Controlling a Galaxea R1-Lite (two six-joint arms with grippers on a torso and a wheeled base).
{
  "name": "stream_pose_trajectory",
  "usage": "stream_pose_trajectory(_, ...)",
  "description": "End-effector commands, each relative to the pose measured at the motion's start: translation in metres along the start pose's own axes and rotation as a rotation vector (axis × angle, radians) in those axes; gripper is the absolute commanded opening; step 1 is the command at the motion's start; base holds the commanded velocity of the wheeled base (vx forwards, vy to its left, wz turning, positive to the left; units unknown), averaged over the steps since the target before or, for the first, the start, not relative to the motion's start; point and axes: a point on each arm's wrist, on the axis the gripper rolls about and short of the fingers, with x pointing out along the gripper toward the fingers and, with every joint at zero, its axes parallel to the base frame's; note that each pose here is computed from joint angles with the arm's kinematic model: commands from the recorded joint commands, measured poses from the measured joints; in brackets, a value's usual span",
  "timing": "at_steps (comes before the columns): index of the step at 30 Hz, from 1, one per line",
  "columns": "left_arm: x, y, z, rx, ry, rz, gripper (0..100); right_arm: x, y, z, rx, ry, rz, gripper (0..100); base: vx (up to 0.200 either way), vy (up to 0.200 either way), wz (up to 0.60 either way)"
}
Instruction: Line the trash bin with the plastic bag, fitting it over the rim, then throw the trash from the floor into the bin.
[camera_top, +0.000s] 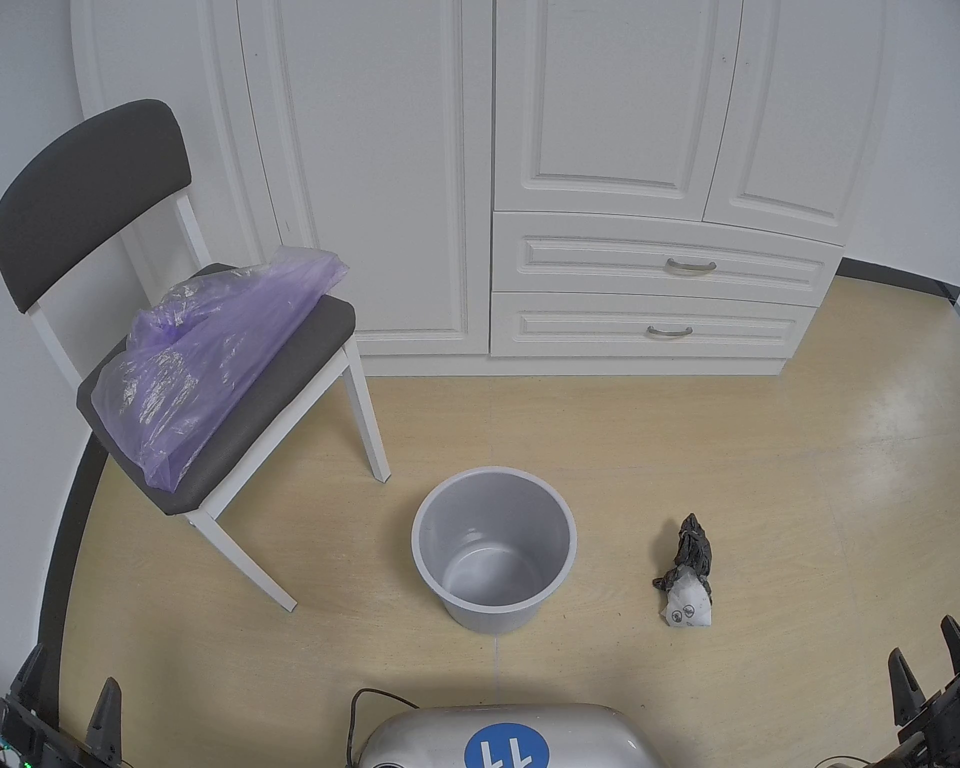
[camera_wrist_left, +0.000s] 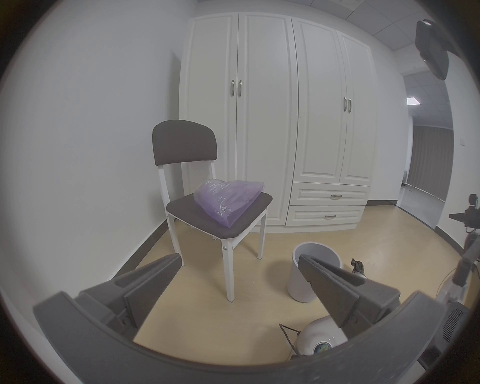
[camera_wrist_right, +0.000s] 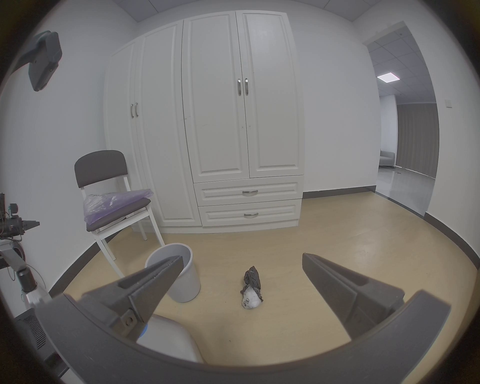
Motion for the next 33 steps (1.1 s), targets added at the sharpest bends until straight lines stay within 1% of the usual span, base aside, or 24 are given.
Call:
stream_pose_trajectory(1,-0.001,0.000,-0.003,-0.007,-0.008,0.002,100,0.000,0.000,-0.004,-0.004,-0.002,0.001,100,0.000,0.000,0.00)
stream_pose_trajectory(5,0.000,0.000,-0.003,0.005,-0.015,0.000,100,0.000,0.000,-0.005,-0.014,-0.002,-0.006,100,0.000,0.000,0.00)
stream_pose_trajectory(6,0.000,0.000,-0.003,0.025,-0.018,-0.009,100,0.000,0.000,-0.005,-0.031,-0.002,-0.009,100,0.000,0.000,0.00)
stream_pose_trajectory(8,0.000,-0.001,-0.003,0.079,-0.023,-0.037,100,0.000,0.000,-0.004,-0.100,-0.006,0.010,100,0.000,0.000,0.00)
stream_pose_trajectory(9,0.000,-0.001,-0.003,0.082,-0.025,-0.047,100,0.000,0.000,-0.004,-0.113,-0.006,0.017,100,0.000,0.000,0.00)
stream_pose_trajectory(12,0.000,-0.001,-0.002,0.073,-0.026,-0.044,100,0.000,0.000,-0.004,-0.097,-0.009,0.019,100,0.000,0.000,0.00)
stream_pose_trajectory(14,0.000,-0.001,-0.003,0.034,-0.020,-0.033,100,0.000,0.000,-0.003,-0.062,-0.014,0.008,100,0.000,0.000,0.00)
stream_pose_trajectory(15,0.000,0.000,-0.003,-0.001,-0.023,-0.017,100,0.000,0.000,-0.003,-0.033,-0.018,-0.014,100,0.000,0.000,0.00)
stream_pose_trajectory(18,0.000,0.000,-0.002,-0.003,-0.026,-0.009,100,0.000,-0.001,-0.003,-0.025,-0.020,-0.026,100,0.000,0.000,0.00)
stream_pose_trajectory(19,-0.002,0.000,0.005,-0.005,-0.070,-0.012,100,0.000,-0.001,-0.003,-0.026,-0.020,-0.028,100,0.000,0.000,0.00)
stream_pose_trajectory(20,-0.007,-0.001,0.023,-0.026,-0.171,-0.024,100,0.000,-0.001,-0.003,-0.028,-0.020,-0.026,100,0.000,0.000,0.00)
stream_pose_trajectory(21,-0.016,-0.002,0.047,-0.055,-0.283,-0.051,100,0.000,-0.001,-0.003,-0.030,-0.020,-0.023,100,0.000,0.000,0.00)
stream_pose_trajectory(22,-0.021,-0.002,0.065,-0.084,-0.323,-0.088,100,-0.001,0.000,0.003,-0.021,-0.052,-0.023,100,0.000,0.000,0.00)
stream_pose_trajectory(23,-0.021,-0.002,0.065,-0.084,-0.323,-0.088,100,-0.001,0.000,0.003,-0.021,-0.052,-0.023,100,0.000,0.000,0.00)
stream_pose_trajectory(24,-0.022,-0.002,0.082,-0.089,-0.280,-0.124,100,-0.014,0.002,0.042,-0.004,-0.238,0.004,100,0.000,0.000,0.00)
stream_pose_trajectory(25,-0.022,-0.002,0.083,-0.086,-0.275,-0.124,100,-0.016,0.002,0.045,-0.003,-0.252,0.006,100,0.000,0.000,0.00)
stream_pose_trajectory(26,-0.021,-0.002,0.088,-0.068,-0.233,-0.127,100,-0.024,0.004,0.065,-0.002,-0.306,0.023,100,0.000,0.000,0.00)
stream_pose_trajectory(28,-0.007,-0.003,0.106,-0.031,-0.099,-0.122,100,-0.030,0.006,0.084,-0.066,-0.229,0.044,100,0.000,0.000,0.00)
stream_pose_trajectory(29,-0.004,-0.004,0.109,-0.026,-0.082,-0.121,100,-0.030,0.006,0.085,-0.080,-0.214,0.048,100,0.000,0.000,0.00)
stream_pose_trajectory(30,0.011,-0.005,0.123,-0.001,-0.022,-0.094,100,-0.025,0.007,0.091,-0.145,-0.126,0.084,100,0.000,0.000,0.00)
stream_pose_trajectory(31,0.029,-0.006,0.135,0.031,0.041,-0.071,100,-0.016,0.008,0.098,-0.168,-0.045,0.108,100,0.000,0.000,0.00)
stream_pose_trajectory(33,0.064,-0.008,0.148,0.095,0.148,-0.035,100,0.002,0.009,0.117,-0.165,0.016,0.115,100,0.000,0.000,0.00)
